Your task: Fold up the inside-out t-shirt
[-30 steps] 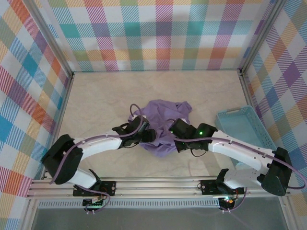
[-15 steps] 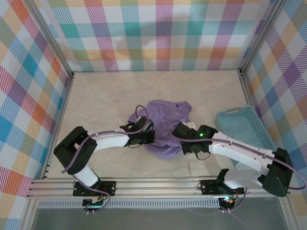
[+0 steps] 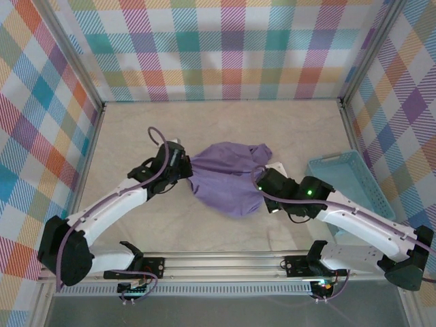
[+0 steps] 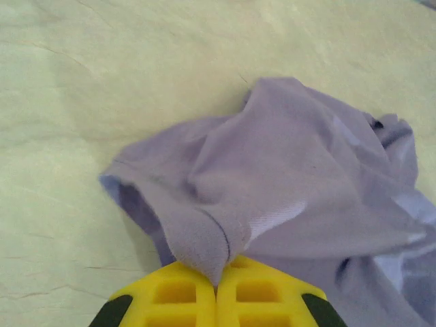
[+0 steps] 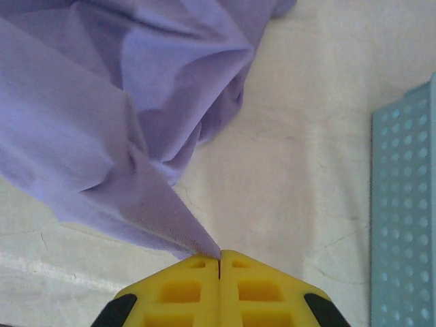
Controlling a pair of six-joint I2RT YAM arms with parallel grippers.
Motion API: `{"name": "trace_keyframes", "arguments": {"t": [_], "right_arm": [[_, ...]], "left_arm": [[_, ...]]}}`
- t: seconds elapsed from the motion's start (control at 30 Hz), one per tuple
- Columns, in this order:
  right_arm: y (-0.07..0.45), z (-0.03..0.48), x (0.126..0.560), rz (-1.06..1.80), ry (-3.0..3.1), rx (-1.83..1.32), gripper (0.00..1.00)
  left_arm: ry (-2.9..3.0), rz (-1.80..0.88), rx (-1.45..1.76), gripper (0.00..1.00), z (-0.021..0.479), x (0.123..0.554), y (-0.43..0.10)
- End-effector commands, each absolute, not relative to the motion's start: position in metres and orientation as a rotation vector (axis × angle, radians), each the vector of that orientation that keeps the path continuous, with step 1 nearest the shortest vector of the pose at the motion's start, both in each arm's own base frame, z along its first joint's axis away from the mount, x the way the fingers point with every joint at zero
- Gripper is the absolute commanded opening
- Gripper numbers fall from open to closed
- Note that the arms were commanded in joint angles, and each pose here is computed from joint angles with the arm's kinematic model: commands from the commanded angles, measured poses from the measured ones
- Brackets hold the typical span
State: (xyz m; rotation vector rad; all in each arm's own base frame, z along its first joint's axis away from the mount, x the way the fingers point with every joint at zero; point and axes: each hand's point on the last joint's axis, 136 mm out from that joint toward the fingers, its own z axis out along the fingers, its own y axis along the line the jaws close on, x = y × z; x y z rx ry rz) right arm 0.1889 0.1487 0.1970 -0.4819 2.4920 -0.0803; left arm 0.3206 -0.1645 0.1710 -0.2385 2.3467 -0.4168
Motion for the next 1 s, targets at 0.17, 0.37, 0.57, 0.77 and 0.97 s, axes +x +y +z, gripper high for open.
{"name": "trace_keyframes", "arguments": {"t": [0.17, 0.37, 0.57, 0.77, 0.97], "right_arm": [[0.180, 0.248, 0.210, -0.012, 2.330, -0.642, 0.00], [0.207, 0.263, 0.213, 0.086, 2.297, -0.717, 0.00], [0.260, 0.233, 0.226, 0.193, 2.383, -0.742, 0.00], [0.329, 0.183, 0.234, 0.425, 2.612, -0.681, 0.00], [0.376, 0.139, 0.252, 0.408, 2.737, -0.744, 0.00]], "left_arm": [[2.342, -0.183, -0.413, 0.00, 0.171, 0.311, -0.098], [2.232, -0.252, -0.426, 0.00, 0.212, 0.314, -0.084], [2.549, -0.289, -0.338, 0.10, 0.137, 0.323, -0.121], [2.477, -0.307, -0.459, 0.53, 0.125, 0.285, -0.098], [2.364, -0.395, -0.472, 0.66, 0.140, 0.249, -0.083]]}}
